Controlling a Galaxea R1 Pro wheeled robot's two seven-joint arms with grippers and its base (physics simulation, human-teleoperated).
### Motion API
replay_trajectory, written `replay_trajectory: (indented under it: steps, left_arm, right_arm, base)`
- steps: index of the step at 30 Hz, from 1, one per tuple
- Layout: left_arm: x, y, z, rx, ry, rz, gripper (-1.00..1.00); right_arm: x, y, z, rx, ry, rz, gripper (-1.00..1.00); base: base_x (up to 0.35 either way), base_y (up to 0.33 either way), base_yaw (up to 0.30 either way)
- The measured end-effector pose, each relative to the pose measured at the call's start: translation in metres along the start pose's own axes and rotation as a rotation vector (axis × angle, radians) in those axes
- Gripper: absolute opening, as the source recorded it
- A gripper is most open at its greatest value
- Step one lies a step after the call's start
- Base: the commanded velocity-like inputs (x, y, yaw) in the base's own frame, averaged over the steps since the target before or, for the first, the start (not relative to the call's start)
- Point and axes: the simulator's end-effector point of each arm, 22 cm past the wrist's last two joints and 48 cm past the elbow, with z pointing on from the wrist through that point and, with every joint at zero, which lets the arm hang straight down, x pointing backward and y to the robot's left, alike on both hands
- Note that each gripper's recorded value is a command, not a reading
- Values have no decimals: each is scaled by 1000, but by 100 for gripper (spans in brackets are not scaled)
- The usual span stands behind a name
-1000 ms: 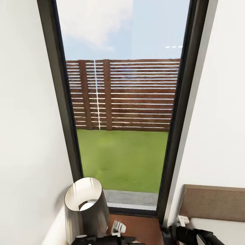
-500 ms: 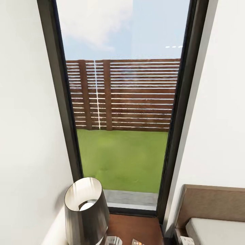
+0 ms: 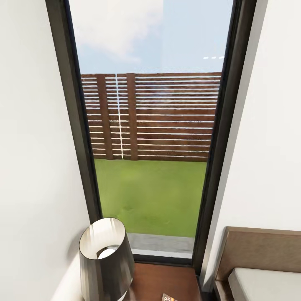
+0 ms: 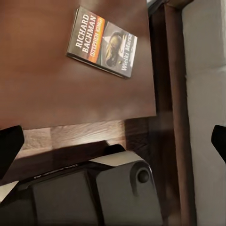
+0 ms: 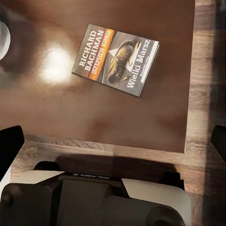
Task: In the bedroom, move the book from the bed onto either nightstand, and place the two sandals side by side next to the bed.
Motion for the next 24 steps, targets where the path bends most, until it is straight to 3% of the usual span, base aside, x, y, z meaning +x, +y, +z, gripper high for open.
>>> replay_trajectory:
  steps: [11,24]
  left_arm:
    - [31,38,1,-96,-14,-10,100]
    - [43,50,-1,-126,-17,-4,100]
  right_arm:
    - [19,-5,4,68,13,3,100]
    - [40,-3,5,75,39,10,100]
  base:
    - [0,0,0]
    - [0,0,0]
